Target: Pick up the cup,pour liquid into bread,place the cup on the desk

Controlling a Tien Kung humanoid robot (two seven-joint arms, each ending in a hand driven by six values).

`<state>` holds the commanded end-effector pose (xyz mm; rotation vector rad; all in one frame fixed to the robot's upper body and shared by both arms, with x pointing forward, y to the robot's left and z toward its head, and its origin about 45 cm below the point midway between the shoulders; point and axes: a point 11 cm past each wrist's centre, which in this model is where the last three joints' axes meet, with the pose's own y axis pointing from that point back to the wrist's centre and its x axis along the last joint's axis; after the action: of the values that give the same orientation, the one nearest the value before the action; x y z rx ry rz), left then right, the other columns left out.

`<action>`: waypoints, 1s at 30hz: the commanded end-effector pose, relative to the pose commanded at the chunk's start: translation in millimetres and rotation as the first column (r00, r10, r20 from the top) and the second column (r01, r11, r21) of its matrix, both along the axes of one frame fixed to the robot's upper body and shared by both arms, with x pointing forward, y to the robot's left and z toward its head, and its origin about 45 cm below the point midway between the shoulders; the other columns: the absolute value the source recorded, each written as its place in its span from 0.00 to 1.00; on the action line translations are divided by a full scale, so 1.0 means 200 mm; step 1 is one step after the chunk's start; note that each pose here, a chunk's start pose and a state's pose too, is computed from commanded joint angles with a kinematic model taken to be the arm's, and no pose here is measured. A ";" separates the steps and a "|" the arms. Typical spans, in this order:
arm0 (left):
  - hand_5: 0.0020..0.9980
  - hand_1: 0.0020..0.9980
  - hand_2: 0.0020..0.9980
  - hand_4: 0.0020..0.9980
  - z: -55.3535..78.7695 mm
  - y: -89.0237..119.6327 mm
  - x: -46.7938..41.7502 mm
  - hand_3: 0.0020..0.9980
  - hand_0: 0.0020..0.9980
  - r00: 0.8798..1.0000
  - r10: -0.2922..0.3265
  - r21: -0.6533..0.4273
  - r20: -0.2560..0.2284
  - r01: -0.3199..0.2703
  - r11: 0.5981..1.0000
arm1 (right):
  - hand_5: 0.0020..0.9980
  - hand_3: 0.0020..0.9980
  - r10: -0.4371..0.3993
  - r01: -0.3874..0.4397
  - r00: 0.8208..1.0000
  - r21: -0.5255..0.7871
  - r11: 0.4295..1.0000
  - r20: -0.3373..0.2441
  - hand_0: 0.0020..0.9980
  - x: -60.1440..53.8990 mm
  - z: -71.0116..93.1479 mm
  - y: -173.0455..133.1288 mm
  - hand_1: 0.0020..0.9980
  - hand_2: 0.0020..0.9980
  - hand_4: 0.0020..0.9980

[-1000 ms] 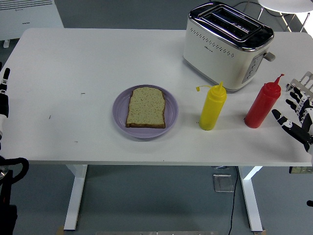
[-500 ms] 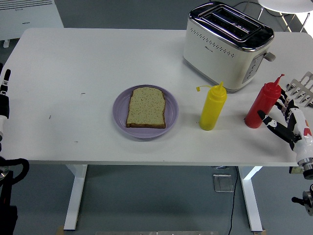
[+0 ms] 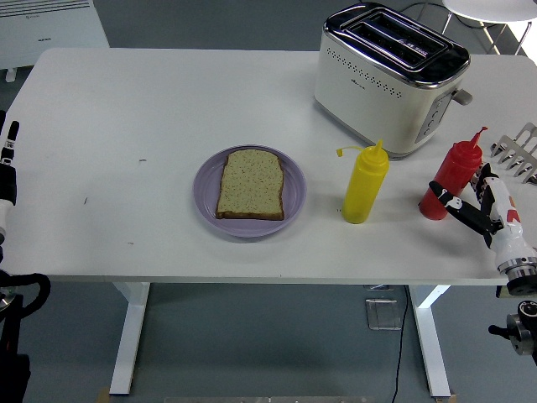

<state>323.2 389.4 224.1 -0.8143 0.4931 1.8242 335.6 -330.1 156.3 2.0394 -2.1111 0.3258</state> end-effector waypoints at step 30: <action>1.00 0.78 0.79 0.47 0.00 0.00 0.001 0.76 0.81 1.000 0.005 -0.002 0.000 -0.005 1.000 | 0.24 0.82 -0.133 0.117 0.989 0.212 0.970 0.063 0.75 0.09 -0.01 0.08 0.68 0.71 0.86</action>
<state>323.4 390.1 224.0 -0.8175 0.4942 1.8284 354.4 -313.1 153.8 2.0172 -2.3988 0.1731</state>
